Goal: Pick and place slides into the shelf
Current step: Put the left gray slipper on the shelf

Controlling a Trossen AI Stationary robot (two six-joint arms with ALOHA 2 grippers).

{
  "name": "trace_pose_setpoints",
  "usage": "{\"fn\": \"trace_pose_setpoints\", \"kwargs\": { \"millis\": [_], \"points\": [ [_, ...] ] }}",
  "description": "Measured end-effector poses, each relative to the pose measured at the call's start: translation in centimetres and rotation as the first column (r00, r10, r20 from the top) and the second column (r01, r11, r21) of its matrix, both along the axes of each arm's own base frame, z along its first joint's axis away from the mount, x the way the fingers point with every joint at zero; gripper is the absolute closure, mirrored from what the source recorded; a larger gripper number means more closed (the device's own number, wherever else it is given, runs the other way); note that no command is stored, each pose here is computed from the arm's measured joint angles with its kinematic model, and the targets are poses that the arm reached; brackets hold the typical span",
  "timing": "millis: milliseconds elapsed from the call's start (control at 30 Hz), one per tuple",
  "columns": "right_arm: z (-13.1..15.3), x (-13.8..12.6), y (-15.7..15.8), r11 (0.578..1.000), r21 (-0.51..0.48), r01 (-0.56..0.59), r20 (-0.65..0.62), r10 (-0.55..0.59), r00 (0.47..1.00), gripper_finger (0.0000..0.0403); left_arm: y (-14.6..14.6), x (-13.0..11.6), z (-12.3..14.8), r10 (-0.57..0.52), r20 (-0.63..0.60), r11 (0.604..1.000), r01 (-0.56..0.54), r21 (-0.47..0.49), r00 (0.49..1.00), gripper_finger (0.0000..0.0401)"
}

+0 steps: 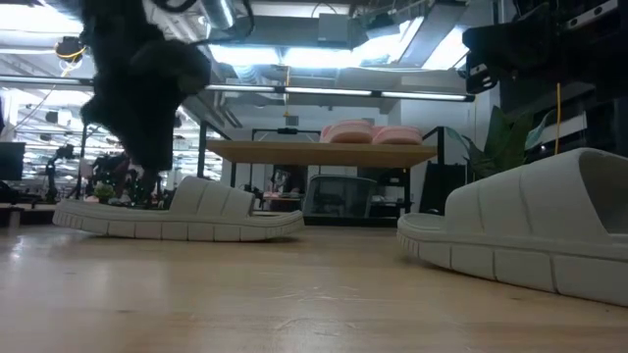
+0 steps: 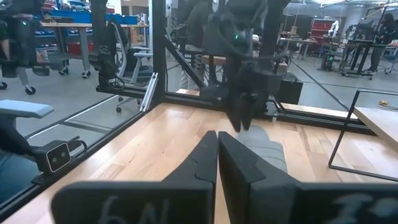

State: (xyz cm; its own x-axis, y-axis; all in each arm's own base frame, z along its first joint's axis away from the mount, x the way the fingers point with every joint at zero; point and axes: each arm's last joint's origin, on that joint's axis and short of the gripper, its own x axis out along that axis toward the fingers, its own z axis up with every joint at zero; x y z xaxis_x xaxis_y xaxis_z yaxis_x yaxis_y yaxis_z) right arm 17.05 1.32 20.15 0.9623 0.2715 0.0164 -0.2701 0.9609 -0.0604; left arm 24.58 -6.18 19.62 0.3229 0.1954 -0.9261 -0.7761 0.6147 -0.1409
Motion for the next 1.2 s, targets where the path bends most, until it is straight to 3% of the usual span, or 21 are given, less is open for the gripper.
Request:
{"fn": "trace_pose_setpoints", "kwargs": {
  "millis": [233, 533, 933, 1200],
  "points": [
    [0.0, 0.0, 0.0, 1.0, 0.003, -0.001, -0.003, 0.001, 1.0, 0.0386, 0.3, -0.7, -1.0, -0.026, 0.243, 0.999, 0.034, -0.031, 0.97, 0.029],
    [0.0, 0.0, 0.0, 1.0, 0.002, -0.002, -0.004, 0.002, 1.0, 0.0386, 1.1, -2.9, -1.4, 0.042, 0.299, 0.999, -0.037, -0.024, 0.953, 0.029],
    [0.0, 0.0, 0.0, 1.0, 0.001, -0.001, -0.003, 0.001, 1.0, 0.0386, 1.6, -2.9, -3.2, 0.054, 0.437, 0.998, -0.034, -0.054, 0.898, 0.029],
    [0.0, 0.0, 0.0, 1.0, 0.0, -0.001, -0.003, 0.001, 1.0, 0.0386, 2.1, -2.9, -3.3, 0.069, 0.437, 0.997, -0.052, -0.05, 0.897, 0.029]
  ]
}}
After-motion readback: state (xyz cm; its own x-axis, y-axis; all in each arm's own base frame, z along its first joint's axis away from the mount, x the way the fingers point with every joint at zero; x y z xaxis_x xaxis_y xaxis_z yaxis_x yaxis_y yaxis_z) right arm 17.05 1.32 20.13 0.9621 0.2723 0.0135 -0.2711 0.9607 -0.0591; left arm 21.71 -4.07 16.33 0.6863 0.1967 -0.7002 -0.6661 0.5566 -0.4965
